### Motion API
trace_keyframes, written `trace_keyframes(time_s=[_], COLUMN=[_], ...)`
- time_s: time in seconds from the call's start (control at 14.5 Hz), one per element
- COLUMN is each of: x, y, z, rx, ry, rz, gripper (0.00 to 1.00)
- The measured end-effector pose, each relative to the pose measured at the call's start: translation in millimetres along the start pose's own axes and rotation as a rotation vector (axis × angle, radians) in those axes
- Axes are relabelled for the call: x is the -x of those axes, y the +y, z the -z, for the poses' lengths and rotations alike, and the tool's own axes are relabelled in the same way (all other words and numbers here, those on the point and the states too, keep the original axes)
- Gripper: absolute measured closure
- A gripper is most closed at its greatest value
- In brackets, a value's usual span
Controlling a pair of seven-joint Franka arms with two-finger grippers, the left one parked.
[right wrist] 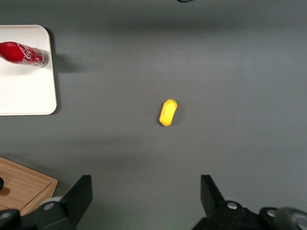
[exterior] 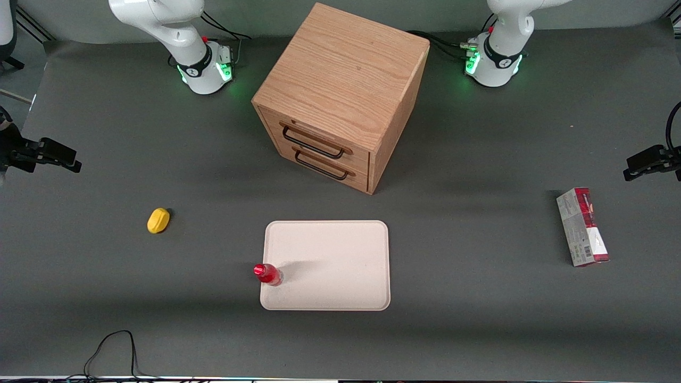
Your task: Place coke bottle on tray
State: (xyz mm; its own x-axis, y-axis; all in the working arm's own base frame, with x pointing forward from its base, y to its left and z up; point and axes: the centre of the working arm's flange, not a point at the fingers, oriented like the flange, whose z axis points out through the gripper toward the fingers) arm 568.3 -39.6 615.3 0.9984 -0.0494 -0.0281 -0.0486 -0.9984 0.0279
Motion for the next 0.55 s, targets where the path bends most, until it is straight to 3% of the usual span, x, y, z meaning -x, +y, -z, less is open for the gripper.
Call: trace_keyframes(time_s=[0.55], x=[0.6], y=[-1.6], z=[-0.6], rx=[0.000], ry=[-0.006], rz=[0.003], gripper=[0.00])
